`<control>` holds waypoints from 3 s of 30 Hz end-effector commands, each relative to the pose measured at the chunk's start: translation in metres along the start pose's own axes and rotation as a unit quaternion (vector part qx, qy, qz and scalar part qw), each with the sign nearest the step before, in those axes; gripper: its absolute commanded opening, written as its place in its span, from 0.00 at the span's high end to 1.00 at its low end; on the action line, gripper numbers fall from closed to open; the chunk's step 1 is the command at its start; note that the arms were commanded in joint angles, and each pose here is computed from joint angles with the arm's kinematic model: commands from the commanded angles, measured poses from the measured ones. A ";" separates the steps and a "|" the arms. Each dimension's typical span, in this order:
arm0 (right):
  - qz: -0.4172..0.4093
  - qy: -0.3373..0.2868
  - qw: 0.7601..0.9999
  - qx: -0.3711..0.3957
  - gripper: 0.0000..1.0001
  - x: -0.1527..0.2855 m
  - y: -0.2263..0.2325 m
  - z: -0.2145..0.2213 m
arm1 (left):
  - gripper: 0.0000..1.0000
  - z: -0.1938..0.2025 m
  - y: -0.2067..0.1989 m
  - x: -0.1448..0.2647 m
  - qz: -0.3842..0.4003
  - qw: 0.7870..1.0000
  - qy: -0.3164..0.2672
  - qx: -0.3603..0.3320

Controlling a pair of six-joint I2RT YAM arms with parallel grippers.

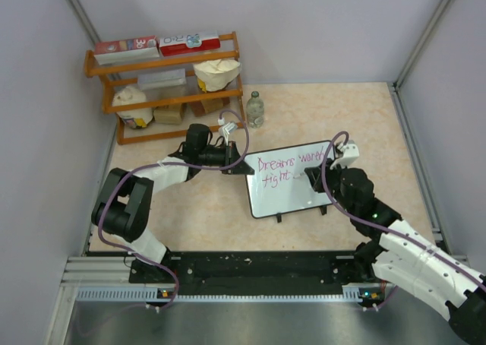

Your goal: Write a sentence on the whiteboard

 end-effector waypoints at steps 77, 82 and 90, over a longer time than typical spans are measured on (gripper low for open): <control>-0.039 -0.062 0.997 -0.017 1.00 0.005 0.024 -0.043 | 1.00 -0.010 0.019 0.002 -0.067 0.997 -0.022 -0.021; -0.036 -0.072 0.997 -0.013 1.00 -0.001 0.029 -0.054 | 1.00 -0.010 0.019 0.002 -0.066 0.997 -0.022 -0.022; -0.023 -0.068 0.997 -0.014 1.00 -0.014 0.025 -0.050 | 1.00 -0.011 0.018 0.002 -0.065 0.997 -0.022 -0.023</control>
Point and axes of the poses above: each gripper's point midway between its finger pads, its own x axis back along the fingers, its own y axis along the line the jaws close on, z = x × y, the point moved 4 cm from there along x, back along the fingers, and after that the axes turned 6 degrees about -x, right-handed, at the moved point
